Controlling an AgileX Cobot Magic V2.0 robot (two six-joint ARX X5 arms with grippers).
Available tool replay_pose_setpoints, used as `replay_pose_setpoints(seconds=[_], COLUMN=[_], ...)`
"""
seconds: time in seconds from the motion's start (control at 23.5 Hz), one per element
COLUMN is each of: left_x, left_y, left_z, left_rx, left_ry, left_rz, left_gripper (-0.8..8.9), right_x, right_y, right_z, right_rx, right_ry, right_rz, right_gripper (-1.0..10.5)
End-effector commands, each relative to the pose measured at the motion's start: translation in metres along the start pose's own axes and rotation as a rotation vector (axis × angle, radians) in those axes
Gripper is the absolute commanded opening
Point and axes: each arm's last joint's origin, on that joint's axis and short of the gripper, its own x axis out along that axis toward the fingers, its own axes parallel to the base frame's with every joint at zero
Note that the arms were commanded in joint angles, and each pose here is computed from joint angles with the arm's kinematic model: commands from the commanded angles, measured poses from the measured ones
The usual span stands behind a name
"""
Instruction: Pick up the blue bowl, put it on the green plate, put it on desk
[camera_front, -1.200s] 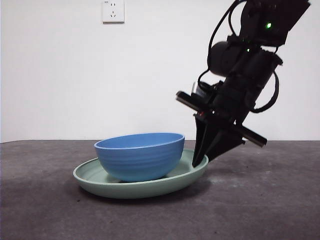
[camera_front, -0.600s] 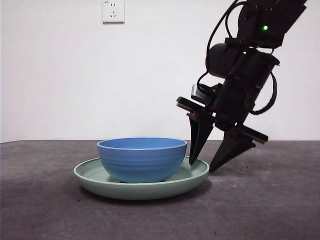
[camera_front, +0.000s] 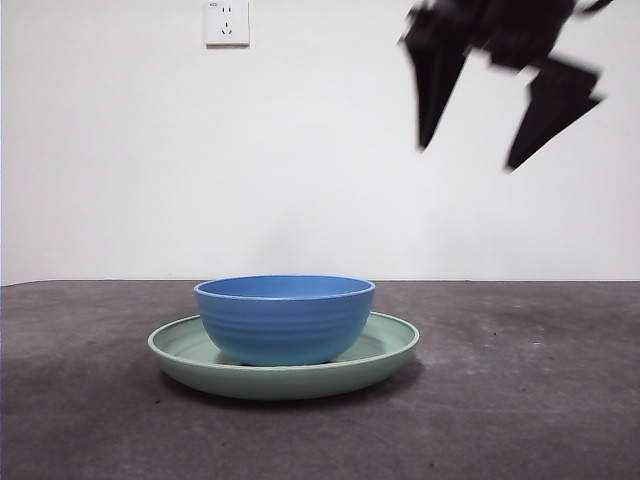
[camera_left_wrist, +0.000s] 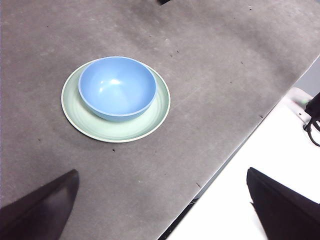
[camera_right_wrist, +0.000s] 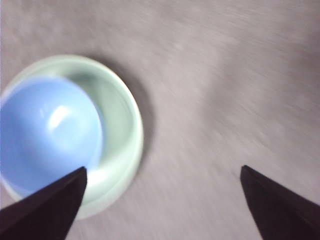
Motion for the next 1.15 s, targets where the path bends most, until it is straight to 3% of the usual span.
replay_pose_setpoints(seconds=[0.04, 0.13, 0.38, 0.6, 0.85, 1.15], left_x=[-0.001, -0.001, -0.001, -0.001, -0.001, -0.001], left_y=[-0.001, -0.001, -0.001, -0.001, -0.001, -0.001], left_z=[0.003, 0.003, 0.003, 0.003, 0.003, 0.003], left_rx=[0.006, 0.006, 0.006, 0.006, 0.006, 0.007], left_ry=[-0.013, -0.014, -0.014, -0.015, -0.015, -0.015], left_rz=[-0.009, -0.009, -0.009, -0.009, -0.009, -0.009], left_gripper=[6.56, 6.56, 6.56, 6.56, 6.56, 6.56], right_x=[-0.032, -0.060, -0.118, -0.150, -0.160, -0.153], right_y=[0.003, 0.005, 0.011, 0.015, 0.002, -0.008], right_z=[-0.010, -0.026, -0.075, -0.111, -0.164, -0.194], right_rx=[-0.048, -0.061, -0.109, -0.163, -0.162, -0.122], right_ry=[-0.026, -0.039, -0.024, -0.043, -0.122, -0.196], right_rz=[-0.041, -0.042, -0.011, 0.086, 0.142, 0.166], right_gripper=[5.6, 6.1, 6.1, 6.1, 6.1, 6.1])
